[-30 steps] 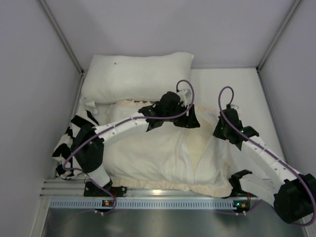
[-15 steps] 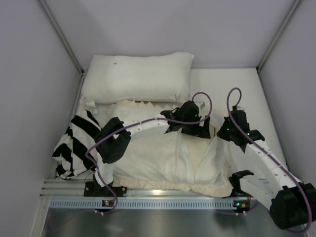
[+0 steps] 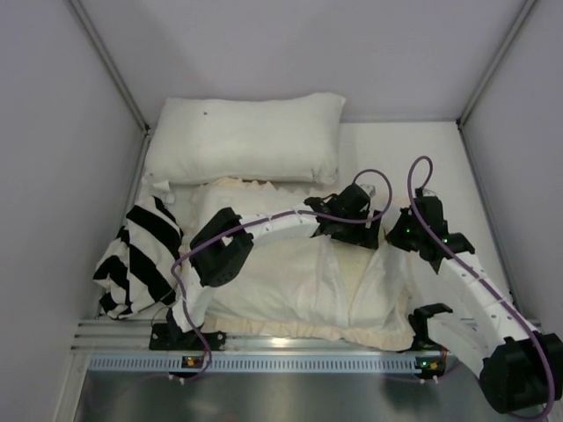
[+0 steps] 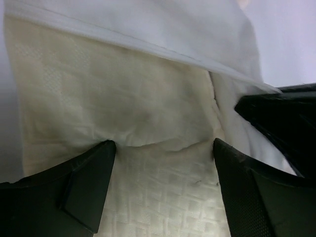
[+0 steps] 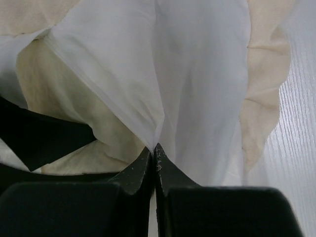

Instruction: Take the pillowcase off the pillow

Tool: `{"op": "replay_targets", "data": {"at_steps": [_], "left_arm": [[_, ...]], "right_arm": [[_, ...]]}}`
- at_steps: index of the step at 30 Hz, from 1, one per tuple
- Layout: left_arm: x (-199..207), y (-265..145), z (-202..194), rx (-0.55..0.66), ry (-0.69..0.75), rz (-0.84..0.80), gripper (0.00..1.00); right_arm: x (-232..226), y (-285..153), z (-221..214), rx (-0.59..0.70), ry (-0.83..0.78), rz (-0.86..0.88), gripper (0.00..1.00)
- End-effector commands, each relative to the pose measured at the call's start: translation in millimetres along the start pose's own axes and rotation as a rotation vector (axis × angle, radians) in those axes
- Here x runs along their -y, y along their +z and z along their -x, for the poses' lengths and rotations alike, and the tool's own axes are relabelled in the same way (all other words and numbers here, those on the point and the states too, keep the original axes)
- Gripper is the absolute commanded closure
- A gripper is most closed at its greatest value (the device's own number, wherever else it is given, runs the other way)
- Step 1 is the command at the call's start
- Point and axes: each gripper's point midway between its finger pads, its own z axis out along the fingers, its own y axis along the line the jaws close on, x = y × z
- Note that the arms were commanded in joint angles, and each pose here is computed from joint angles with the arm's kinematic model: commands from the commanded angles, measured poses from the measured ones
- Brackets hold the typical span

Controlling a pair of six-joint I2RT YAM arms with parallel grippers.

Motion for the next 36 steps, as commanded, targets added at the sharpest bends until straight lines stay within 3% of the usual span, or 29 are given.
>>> {"op": "replay_targets", "data": {"at_steps": [1,6,10,14,22,29,36], "left_arm": [[-39.0,36.4,-25.1,-0.046,0.0,0.136,0.19],[-49.2,45.9,-31.0,-0.056,-0.011,0.165,1.0],[-43.8,19.0,-14.9,0.013,0.013,0.162,1.0],[-33.5,-35.0,5.1,0.126,0.027,0.154,1.0],[-51.5,-95.7,-12.7,0.226,-0.007,0.159,1.0],[-26.7,-145.0,-10.5,0.308,0.021,0.018,1.0],[4.6,-171.7,-19.1,0.3,0.068,-0.164,1.0]], "right_arm": [[-0.9,-4.3,8.2,0.038,0.007,0.018,1.0],[1.3,-4.2,5.5,0.037,0.009,0.017,1.0],[3.8,-1.6,5.6,0.031,0.003,0.001,1.0],[1.1,0.6,14.3,0.048,0.006,-0.002,1.0],[3.5,18.1,33.6,0.074,0.022,-0.054,1.0],[-10.2,32.8,59.2,0.099,0.046,-0.048,1.0],[-20.6,63.4,90.3,0.103,0.066,-0.069,1.0]]}}
